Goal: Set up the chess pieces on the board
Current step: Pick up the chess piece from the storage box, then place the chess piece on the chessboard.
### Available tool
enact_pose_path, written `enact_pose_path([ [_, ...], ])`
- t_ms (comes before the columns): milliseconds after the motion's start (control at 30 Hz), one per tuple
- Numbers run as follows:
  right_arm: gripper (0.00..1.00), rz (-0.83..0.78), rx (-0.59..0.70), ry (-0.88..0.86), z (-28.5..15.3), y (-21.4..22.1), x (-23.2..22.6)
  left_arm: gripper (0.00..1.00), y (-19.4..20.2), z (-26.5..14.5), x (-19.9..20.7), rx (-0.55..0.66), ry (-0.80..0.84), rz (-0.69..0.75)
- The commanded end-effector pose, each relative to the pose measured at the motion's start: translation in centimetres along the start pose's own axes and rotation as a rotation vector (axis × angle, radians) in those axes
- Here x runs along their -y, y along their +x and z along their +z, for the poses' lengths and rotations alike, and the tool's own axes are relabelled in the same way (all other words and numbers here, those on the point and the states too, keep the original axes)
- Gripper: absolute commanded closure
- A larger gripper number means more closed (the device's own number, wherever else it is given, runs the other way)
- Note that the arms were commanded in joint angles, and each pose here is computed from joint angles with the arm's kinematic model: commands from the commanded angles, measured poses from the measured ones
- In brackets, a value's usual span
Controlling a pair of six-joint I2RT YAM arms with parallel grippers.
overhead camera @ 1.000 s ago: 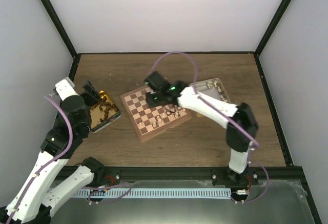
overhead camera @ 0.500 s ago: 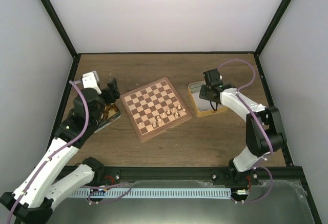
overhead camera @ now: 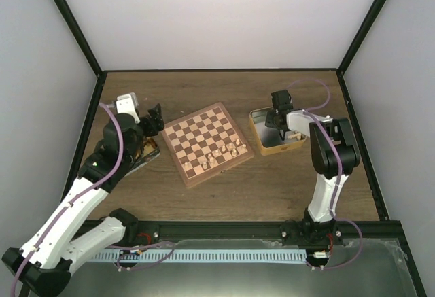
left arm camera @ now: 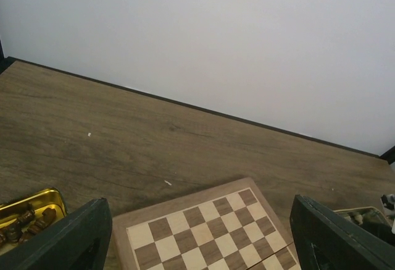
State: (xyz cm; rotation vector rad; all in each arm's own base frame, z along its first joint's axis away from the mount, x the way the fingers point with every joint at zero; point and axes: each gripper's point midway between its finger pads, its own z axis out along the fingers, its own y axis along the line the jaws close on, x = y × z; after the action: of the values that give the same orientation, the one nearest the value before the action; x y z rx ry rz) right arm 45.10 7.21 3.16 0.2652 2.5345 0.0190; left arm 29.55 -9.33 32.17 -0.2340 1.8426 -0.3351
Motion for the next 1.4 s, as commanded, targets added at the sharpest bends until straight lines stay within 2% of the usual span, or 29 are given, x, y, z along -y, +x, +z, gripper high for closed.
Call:
enact_pose_path([
  [0,0.61,-0.010,0.070,-0.013,0.7,-3.6,0.5,0.19,-0.1,0.3,0.2,0.002,0.008,-0.013],
  [167,0.62,-0.031,0.008,-0.039,2.8,-3.2,0.5,0.19,0.0,0.5,0.4,-0.003,0.012,-0.016],
  [367,0.75,-0.047,-0.022,-0.019,3.9,-2.7,0.8,0.19,0.7,1.0,0.2,-0.029,-0.007,-0.003],
  [433,0.83,-0.052,-0.033,-0.008,4.0,-2.5,1.0,0.19,0.9,1.1,0.2,-0.038,-0.007,-0.002],
  [567,0.92,-0.048,-0.048,0.015,3.6,-2.1,1.5,0.19,1.0,1.2,0.2,-0.040,-0.005,-0.003],
  [800,0.95,-0.032,-0.059,-0.069,0.0,-1.4,0.6,0.18,1.9,1.5,1.2,-0.071,0.051,-0.027],
  [1067,0.94,-0.046,0.036,-0.378,-7.9,-2.3,-4.0,0.18,5.1,2.3,4.7,-0.197,0.248,-0.116],
  [1367,0.93,-0.276,0.154,-0.995,-20.1,0.5,-14.1,0.13,8.2,1.9,12.0,-0.453,0.607,-0.230],
])
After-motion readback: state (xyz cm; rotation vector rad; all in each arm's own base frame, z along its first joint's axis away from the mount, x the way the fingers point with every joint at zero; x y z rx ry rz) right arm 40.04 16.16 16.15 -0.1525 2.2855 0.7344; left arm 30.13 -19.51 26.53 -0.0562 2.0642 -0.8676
